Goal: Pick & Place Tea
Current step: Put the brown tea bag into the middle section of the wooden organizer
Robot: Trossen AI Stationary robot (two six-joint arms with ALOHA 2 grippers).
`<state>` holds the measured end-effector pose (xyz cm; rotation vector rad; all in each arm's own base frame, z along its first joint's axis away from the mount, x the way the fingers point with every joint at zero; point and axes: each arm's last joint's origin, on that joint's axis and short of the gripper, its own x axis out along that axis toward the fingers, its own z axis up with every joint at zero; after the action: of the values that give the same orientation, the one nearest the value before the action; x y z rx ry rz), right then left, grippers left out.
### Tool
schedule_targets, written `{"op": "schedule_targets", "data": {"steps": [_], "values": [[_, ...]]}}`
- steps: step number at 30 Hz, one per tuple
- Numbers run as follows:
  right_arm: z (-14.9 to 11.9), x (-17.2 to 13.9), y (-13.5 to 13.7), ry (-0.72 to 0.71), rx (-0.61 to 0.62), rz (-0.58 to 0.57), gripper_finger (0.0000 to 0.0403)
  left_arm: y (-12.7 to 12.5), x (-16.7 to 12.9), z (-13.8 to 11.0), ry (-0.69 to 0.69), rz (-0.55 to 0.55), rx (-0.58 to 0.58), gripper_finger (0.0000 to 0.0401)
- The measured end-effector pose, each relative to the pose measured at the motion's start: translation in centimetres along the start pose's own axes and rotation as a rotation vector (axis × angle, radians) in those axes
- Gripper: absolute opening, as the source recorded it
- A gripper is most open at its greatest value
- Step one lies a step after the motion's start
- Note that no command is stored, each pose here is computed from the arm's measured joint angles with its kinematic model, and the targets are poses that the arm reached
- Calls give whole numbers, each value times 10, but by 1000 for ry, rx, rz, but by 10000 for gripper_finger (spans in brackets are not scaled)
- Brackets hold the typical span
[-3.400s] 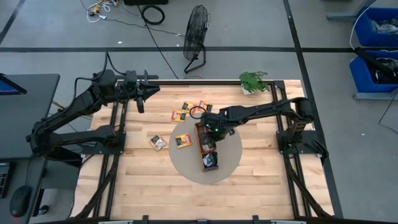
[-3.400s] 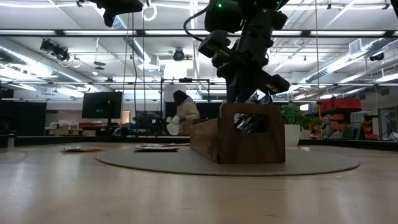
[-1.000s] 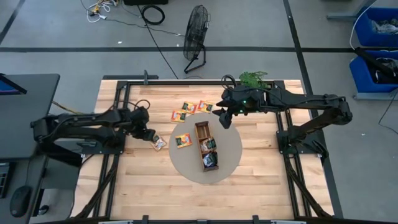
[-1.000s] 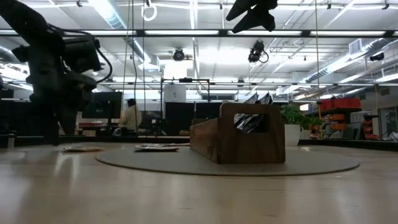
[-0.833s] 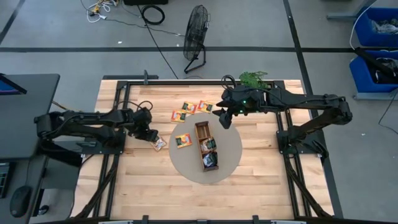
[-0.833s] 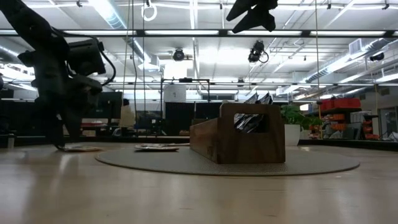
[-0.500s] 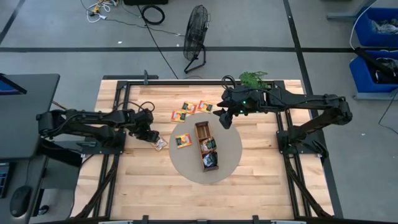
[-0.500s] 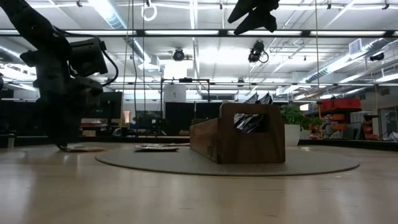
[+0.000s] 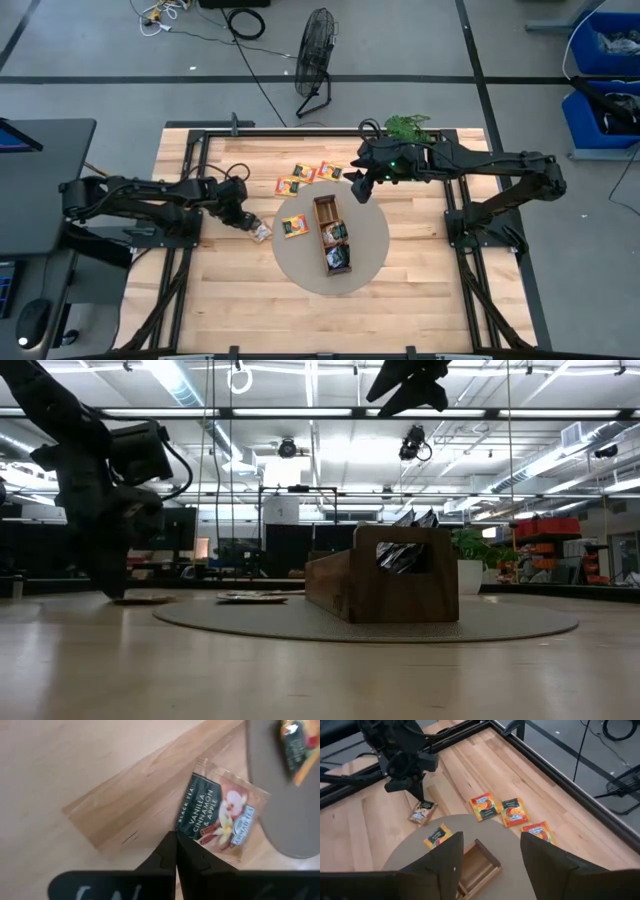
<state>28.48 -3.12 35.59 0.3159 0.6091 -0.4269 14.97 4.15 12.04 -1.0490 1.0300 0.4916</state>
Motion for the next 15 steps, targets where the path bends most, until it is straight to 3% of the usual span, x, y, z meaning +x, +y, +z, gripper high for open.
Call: {"op": "schedule_targets", "data": {"steps": [9, 15], "values": [[1, 0, 2, 0, 73, 48, 204, -13, -17, 4, -105, -143, 49, 1], [8, 6, 0, 19, 172, 192, 204, -35, -46, 14, -220, -264, 137, 1]]}}
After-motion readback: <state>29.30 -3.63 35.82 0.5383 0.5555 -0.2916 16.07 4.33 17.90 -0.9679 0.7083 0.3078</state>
